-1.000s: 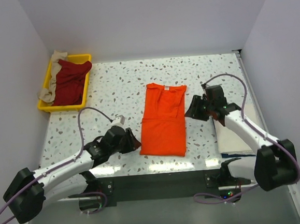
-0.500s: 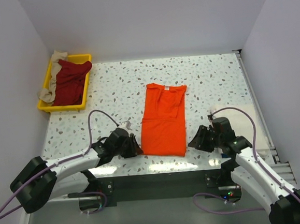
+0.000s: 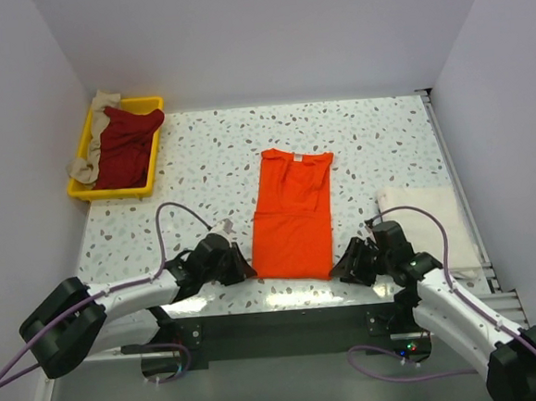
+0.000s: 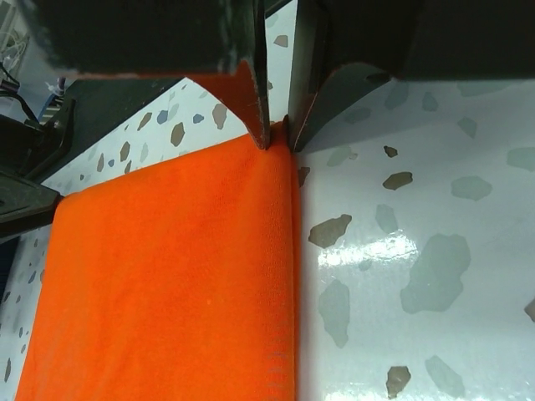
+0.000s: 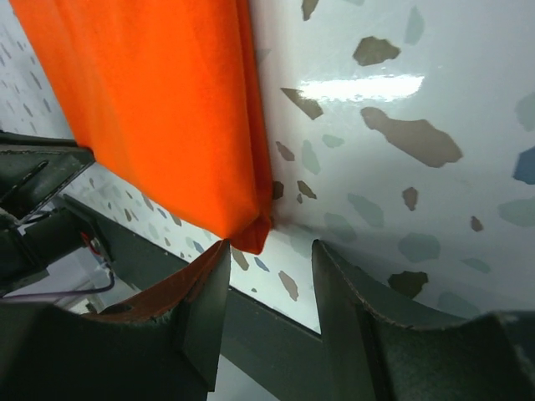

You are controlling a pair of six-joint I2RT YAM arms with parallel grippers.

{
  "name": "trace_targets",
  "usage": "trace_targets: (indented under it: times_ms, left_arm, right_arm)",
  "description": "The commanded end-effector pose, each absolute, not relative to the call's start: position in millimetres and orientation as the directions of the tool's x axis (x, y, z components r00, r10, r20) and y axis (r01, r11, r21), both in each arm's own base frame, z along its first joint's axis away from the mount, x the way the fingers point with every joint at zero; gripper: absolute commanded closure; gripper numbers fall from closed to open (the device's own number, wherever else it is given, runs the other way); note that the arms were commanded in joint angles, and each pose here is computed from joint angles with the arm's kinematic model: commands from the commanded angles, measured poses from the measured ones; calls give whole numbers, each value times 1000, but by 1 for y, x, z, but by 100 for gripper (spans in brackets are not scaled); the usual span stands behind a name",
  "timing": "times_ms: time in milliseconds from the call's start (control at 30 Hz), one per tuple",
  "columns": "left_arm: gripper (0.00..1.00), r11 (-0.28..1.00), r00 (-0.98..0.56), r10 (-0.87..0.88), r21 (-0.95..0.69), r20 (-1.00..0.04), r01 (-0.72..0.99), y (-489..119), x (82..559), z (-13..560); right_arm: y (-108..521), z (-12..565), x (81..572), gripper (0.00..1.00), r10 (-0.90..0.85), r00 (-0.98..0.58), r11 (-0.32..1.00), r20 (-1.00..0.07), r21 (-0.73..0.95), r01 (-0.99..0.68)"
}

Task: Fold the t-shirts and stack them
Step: Fold the tshirt

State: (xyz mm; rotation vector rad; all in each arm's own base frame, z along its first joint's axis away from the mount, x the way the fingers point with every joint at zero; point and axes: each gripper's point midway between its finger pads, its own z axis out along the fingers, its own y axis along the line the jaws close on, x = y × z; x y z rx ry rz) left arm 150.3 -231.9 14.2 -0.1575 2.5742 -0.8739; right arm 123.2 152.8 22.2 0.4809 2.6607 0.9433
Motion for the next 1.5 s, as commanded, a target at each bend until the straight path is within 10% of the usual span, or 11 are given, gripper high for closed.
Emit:
trace_targets:
  times_ms: [0,433,1067,1467]
  left_arm:
    - [81,818,-917,-243,-575,-315,-20,-222,137,-3]
    - [89,808,-921,-247,-588,-300,-26,-231,125,-3]
    - [73,810,-928,-236,-586,-289,-23,-227,118,-5]
    - [100,778,-925,-232,-628,-300,8,-241,122,12]
  right_arm:
    - [161,13,116,52,400,-911,715,-104,657,239]
    - [149,7,117,64,459,-877,732,-142,620,283]
    - [162,7,125,74,465,-878,694,-115,663,281]
    - [162,22,130,97,450,-879,703,-158,670,240]
